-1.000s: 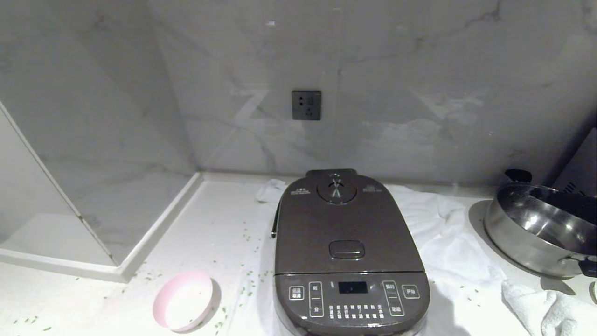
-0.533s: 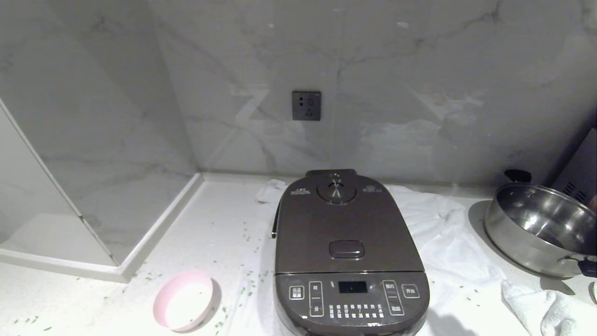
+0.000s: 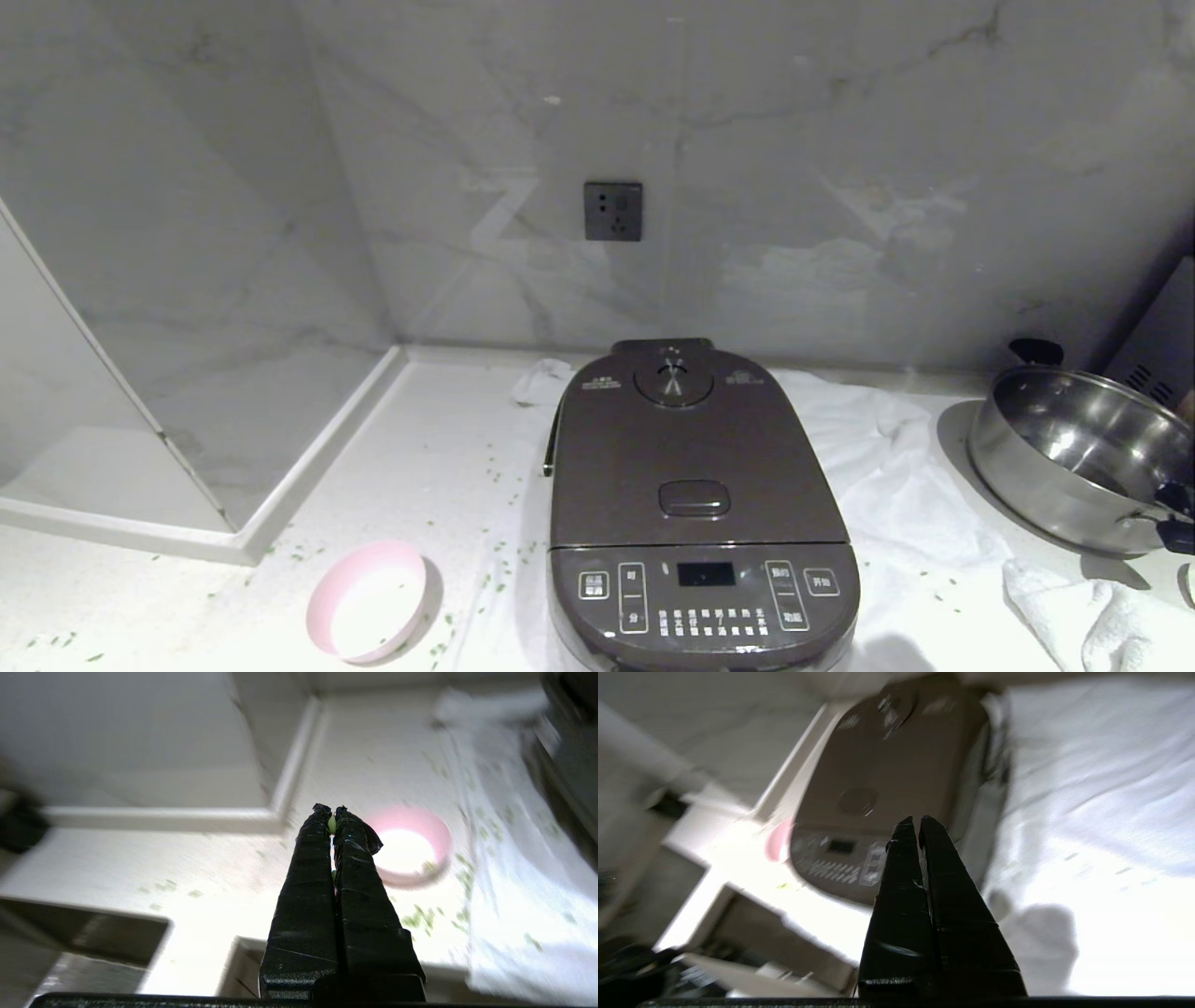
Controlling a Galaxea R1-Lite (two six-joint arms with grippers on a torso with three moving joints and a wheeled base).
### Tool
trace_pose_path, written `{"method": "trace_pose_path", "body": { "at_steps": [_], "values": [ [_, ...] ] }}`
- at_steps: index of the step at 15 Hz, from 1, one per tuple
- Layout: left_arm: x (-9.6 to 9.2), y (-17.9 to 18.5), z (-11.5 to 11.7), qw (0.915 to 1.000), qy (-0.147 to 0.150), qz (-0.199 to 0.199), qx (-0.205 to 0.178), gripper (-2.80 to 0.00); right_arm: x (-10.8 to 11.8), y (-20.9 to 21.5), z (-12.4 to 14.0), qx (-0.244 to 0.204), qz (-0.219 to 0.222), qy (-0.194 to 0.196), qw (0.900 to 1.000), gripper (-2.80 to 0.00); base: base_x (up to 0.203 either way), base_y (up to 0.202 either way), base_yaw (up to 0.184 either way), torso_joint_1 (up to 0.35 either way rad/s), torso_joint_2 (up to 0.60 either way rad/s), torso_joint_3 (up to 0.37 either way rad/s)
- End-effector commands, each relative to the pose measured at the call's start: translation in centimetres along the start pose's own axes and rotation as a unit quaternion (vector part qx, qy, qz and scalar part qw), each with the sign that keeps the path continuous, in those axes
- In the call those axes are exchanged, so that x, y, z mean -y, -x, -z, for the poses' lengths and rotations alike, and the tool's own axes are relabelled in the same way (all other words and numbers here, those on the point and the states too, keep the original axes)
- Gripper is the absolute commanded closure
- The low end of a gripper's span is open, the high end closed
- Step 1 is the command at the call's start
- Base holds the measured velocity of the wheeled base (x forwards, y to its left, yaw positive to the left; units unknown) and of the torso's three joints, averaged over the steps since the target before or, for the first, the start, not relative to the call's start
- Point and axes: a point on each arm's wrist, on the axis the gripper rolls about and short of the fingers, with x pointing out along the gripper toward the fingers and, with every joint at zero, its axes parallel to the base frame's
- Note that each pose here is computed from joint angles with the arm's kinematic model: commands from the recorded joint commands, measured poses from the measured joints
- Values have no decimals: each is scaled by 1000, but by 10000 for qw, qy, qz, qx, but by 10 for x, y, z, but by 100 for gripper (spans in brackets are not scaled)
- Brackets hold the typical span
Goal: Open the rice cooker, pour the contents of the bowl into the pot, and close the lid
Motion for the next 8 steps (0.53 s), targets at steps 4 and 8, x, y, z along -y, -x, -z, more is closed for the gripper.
{"method": "trace_pose_path", "body": {
  "at_steps": [4, 8],
  "values": [
    [8, -14, 38, 9980, 493, 299, -272, 0, 17, -80, 1, -1553, -1, -1118, 9815, 0, 0, 0, 0, 0, 0, 0],
    [9, -14, 38, 9980, 471, 314, -269, 0, 21, -147, 12, -2338, -20, -1372, 9625, 0, 0, 0, 0, 0, 0, 0]
  ]
}}
